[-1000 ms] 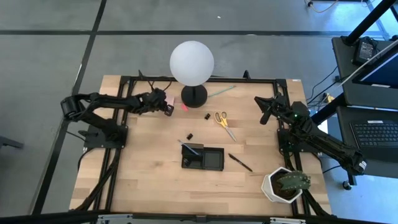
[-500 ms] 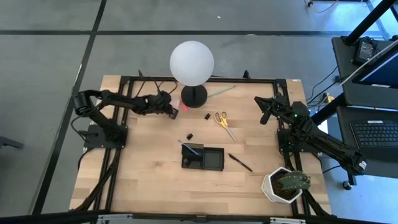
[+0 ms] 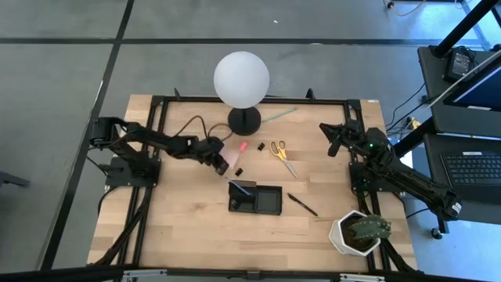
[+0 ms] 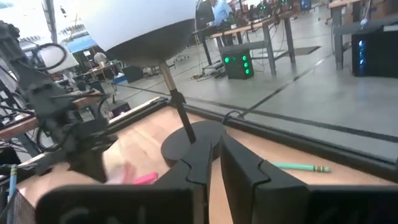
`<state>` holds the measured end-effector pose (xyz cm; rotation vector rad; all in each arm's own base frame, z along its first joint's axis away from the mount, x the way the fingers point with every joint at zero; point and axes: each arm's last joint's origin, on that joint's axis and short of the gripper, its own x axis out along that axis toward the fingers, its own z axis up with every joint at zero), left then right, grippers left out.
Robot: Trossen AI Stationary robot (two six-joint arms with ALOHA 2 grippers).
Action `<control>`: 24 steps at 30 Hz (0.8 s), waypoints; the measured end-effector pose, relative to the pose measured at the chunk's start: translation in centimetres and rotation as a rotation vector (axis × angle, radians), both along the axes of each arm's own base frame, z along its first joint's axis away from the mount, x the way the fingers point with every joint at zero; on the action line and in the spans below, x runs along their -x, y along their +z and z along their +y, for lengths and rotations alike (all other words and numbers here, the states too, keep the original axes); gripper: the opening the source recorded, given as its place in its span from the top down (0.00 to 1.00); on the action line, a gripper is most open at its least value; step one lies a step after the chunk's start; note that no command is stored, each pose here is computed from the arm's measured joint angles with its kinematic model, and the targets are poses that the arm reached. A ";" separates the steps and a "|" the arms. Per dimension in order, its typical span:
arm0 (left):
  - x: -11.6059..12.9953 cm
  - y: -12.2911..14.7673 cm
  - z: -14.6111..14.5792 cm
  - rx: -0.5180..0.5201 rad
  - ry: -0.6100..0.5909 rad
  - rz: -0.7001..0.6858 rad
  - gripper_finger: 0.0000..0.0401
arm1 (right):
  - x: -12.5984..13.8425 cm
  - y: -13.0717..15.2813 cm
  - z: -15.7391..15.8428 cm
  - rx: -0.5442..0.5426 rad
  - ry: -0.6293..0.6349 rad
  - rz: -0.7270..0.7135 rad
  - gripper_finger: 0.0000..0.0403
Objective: Pick and place office supplies into organizer
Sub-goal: Put the pink sticky note into the black desk organizer
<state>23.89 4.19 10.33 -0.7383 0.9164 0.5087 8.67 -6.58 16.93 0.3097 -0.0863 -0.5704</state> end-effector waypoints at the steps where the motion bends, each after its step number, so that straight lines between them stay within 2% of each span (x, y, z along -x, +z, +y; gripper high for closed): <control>1: -0.1 0.0 -0.7 0.025 -0.011 -0.004 0.96 | 0.0 -0.1 0.0 -0.012 0.004 0.002 0.91; 6: -0.3 0.0 -4.0 0.156 -0.032 -0.006 0.99 | 0.0 -0.7 0.0 -0.076 0.004 0.031 0.91; 13: 0.0 0.0 -8.1 0.249 -0.040 0.015 0.99 | 0.1 -1.3 0.1 -0.142 0.002 0.066 0.91; 24: 2.6 0.5 -13.6 0.385 -0.086 0.148 0.99 | 0.1 -1.4 0.1 -0.151 0.004 0.075 0.91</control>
